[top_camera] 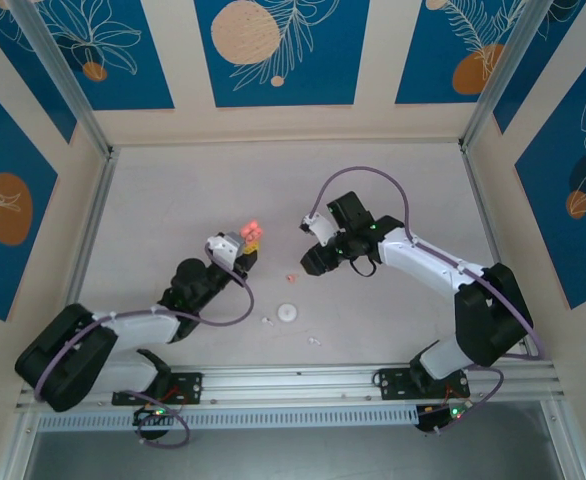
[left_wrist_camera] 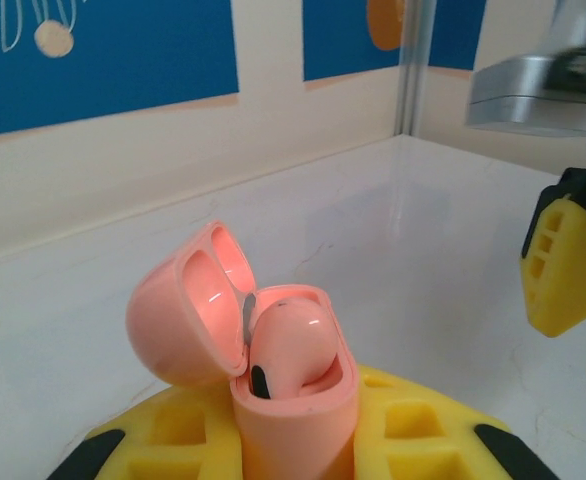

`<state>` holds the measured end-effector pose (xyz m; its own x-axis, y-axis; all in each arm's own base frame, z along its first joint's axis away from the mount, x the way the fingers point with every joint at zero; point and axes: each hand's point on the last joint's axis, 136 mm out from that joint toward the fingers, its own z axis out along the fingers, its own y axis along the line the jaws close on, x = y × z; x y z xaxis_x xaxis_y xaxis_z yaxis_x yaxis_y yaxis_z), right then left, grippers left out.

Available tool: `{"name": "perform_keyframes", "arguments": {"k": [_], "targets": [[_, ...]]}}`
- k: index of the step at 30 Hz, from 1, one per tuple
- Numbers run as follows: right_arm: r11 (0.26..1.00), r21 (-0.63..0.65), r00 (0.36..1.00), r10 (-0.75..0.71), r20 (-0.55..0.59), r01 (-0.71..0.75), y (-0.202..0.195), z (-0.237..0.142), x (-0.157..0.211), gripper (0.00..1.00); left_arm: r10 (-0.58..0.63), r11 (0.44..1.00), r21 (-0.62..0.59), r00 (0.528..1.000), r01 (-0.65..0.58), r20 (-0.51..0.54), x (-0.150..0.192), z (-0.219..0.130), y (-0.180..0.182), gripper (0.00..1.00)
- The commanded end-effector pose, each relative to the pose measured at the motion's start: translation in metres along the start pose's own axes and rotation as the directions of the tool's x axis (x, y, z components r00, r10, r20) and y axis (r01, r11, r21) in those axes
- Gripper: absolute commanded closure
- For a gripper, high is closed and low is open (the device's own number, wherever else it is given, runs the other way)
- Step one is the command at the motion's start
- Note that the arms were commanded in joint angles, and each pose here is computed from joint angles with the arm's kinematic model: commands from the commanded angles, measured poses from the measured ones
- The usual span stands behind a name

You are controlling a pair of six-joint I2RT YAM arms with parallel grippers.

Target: Insert wireless bluetooth earbuds into charging case

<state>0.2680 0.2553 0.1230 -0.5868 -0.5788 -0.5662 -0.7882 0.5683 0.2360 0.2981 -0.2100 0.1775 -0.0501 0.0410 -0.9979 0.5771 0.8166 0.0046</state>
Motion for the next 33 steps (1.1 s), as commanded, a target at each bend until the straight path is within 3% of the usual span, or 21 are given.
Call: {"name": "perform_keyframes", "arguments": {"k": [1,3,8,15,24,33], "targets": [[0.922,-0.059,0.923,-0.380,0.054,0.383,0.013,0.001,-0.007,0.50,-0.056,0.998,-0.032,0.994,0.053,-0.098,0.015,-0.008,0.011,0.85],[0.845,-0.100,0.851,-0.517,0.097,0.525,0.020,0.002,-0.009,0.50,-0.077,0.996,-0.061,0.990,0.070,-0.118,0.013,-0.012,0.021,0.85],[0.691,-0.127,0.701,-0.708,0.085,0.712,0.013,0.023,-0.008,0.49,-0.118,0.990,-0.093,0.984,0.106,-0.133,0.012,-0.023,0.034,0.84],[0.559,-0.225,0.571,-0.821,-0.014,0.798,0.000,0.062,0.006,0.50,-0.140,0.986,-0.116,0.979,0.123,-0.146,0.015,-0.032,0.043,0.84],[0.477,-0.293,0.491,-0.871,-0.029,0.829,0.002,0.089,0.014,0.51,-0.141,0.984,-0.134,0.979,0.121,-0.146,0.017,-0.035,0.050,0.83],[0.447,-0.335,0.459,-0.887,-0.047,0.829,0.003,0.105,0.019,0.52,-0.136,0.984,-0.134,0.980,0.117,-0.146,0.019,-0.034,0.051,0.83]]}}
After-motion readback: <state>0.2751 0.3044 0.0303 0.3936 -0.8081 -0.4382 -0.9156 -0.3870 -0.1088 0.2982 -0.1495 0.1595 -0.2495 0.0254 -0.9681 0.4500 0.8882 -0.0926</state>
